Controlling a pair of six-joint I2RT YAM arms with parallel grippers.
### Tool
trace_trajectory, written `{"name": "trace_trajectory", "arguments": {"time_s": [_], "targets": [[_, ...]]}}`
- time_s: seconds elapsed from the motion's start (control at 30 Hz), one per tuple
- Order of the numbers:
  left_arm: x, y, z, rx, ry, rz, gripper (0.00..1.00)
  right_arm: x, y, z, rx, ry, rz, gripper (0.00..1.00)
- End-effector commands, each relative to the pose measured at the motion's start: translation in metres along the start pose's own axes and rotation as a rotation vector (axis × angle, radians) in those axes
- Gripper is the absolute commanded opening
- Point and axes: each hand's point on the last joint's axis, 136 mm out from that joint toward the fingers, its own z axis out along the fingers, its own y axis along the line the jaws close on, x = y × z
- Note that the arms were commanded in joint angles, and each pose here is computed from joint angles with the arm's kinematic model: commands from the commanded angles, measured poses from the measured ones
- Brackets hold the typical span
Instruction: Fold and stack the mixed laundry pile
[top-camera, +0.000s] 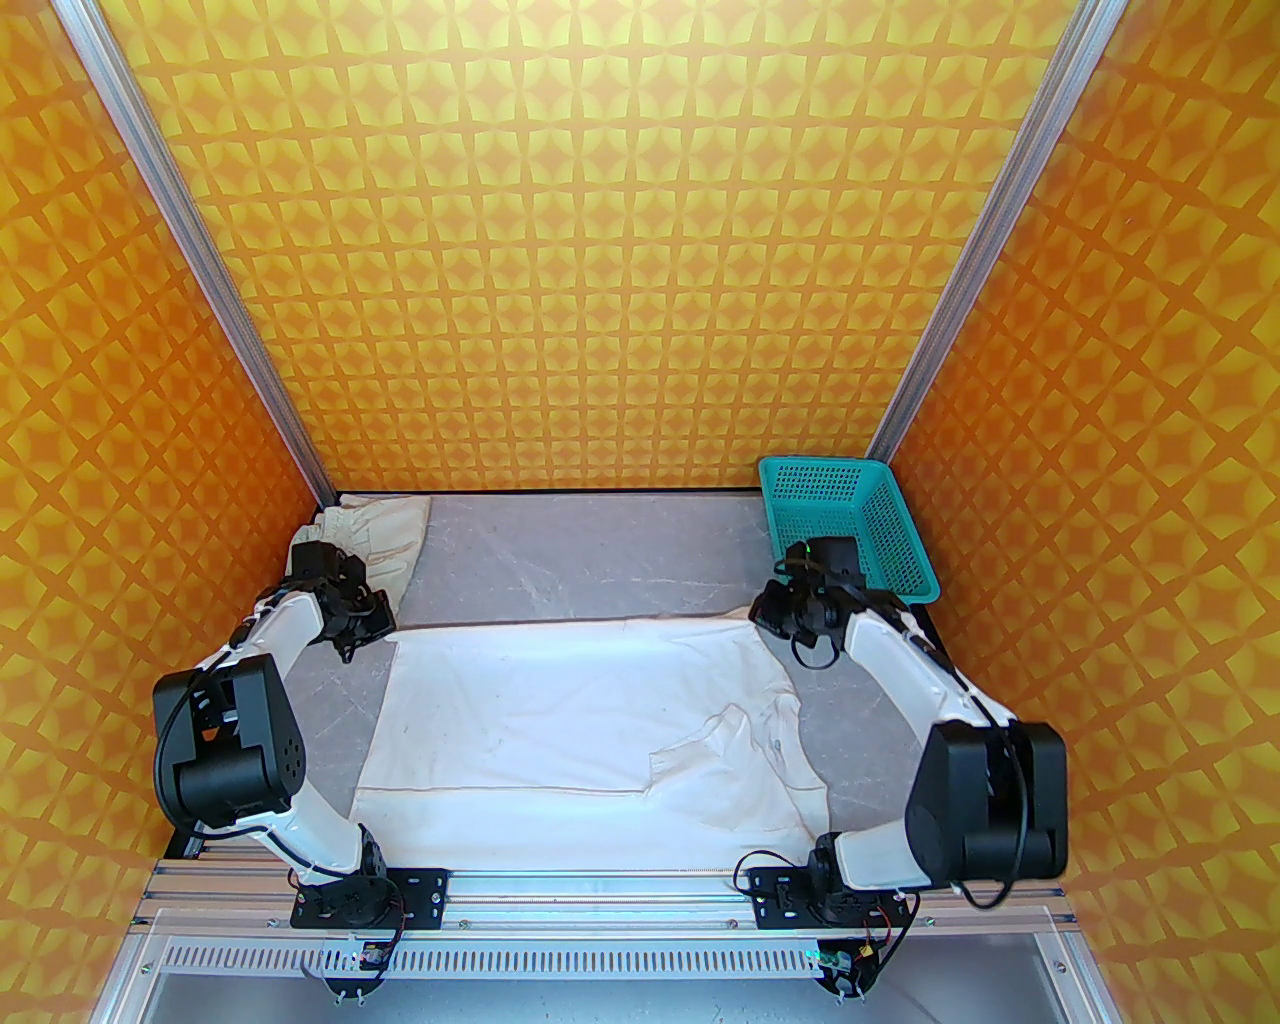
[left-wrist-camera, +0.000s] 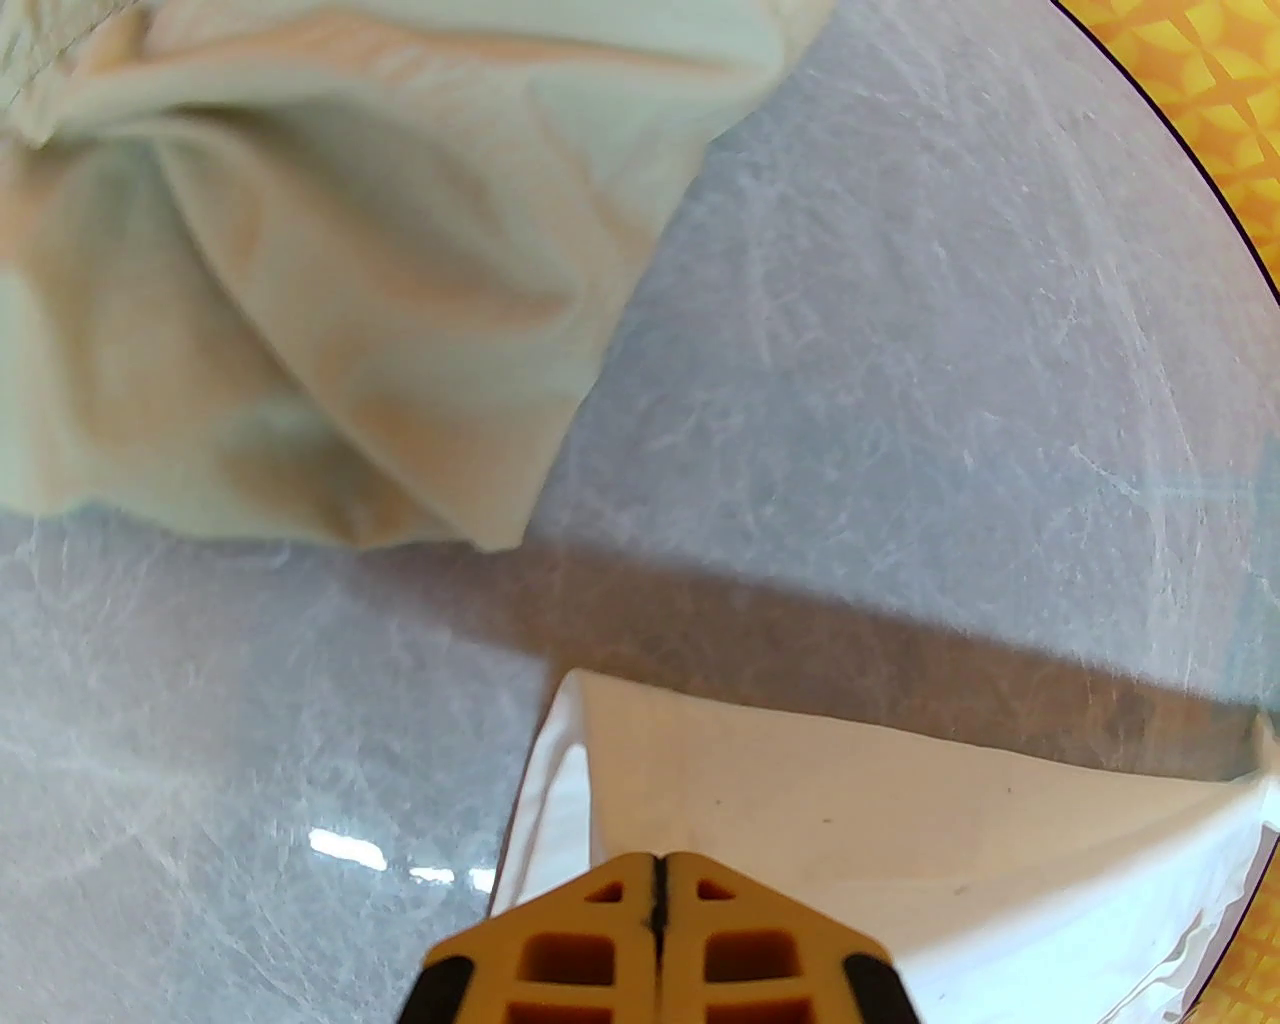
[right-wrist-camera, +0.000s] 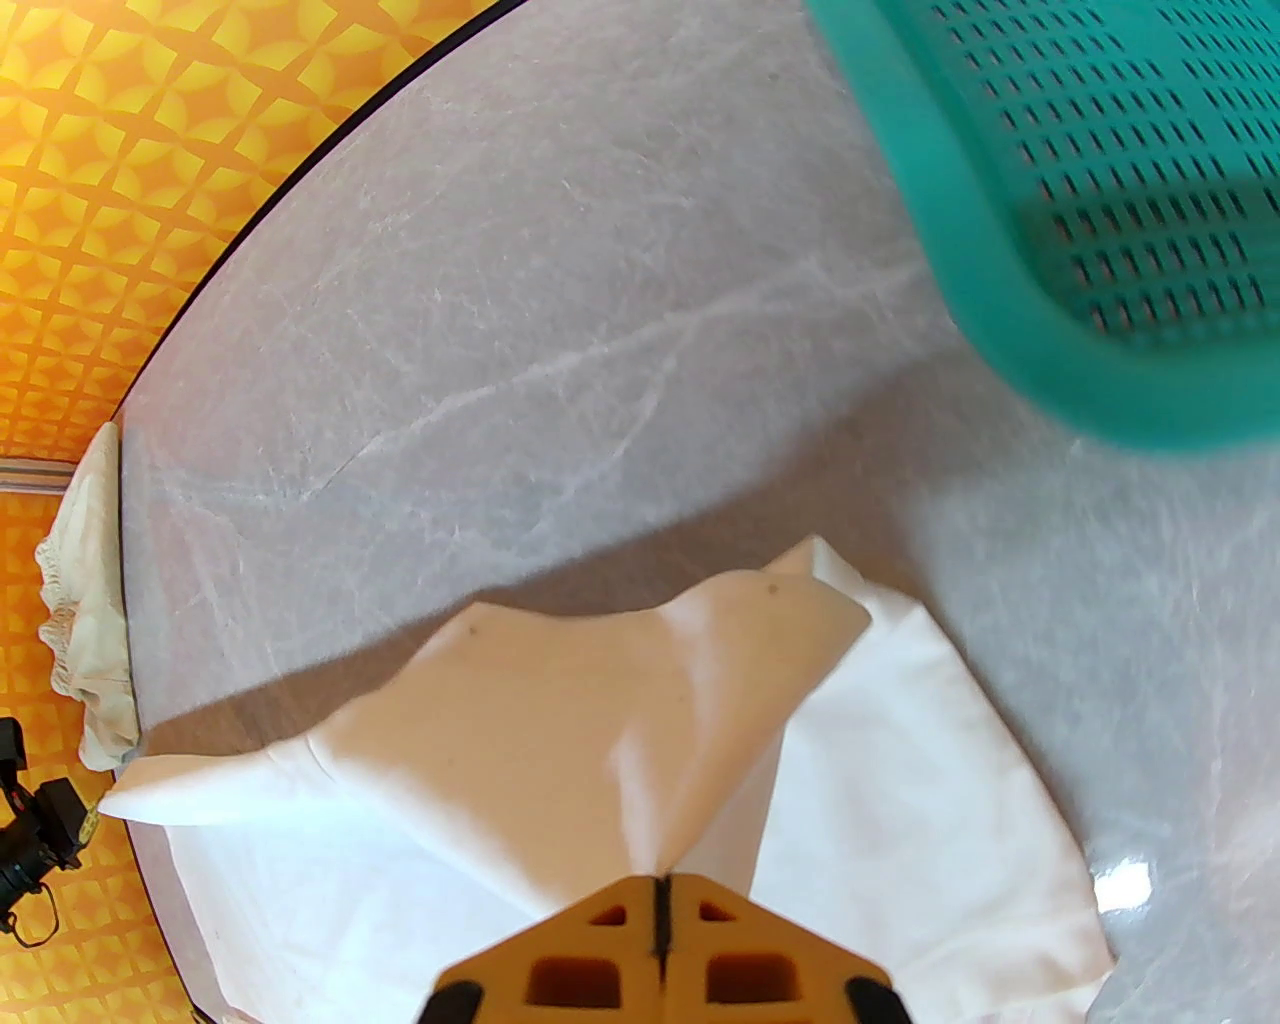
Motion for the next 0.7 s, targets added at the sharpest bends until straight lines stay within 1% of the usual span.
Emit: {"name": "trace_trajectory", "arguments": {"time_s": [0.0,0.13,0.33,0.67], "targets": [[-0.004,-0.001,-0.009,0.021,-0.047,-0.030,0.00,0.003,-0.002,-0.010,-0.032,-0.039,0.029,0.00],[0.004,0.005,-0.012,0.017,-0.052,-0.071,0.00,0.017,-0.016,-0.015,-0.033,-0.046,0.075,0.00],[0.021,0.004,-0.019,0.028,-0.051,-0.102,0.00,0.027,-0.011,-0.021,-0.094,-0.065,0.100,0.00],[0.049,0.020,-0.021,-0.004,-0.038,-0.172,0.00,0.051,-0.022,-0.029,-0.080,-0.070,0.122,0.00]]}}
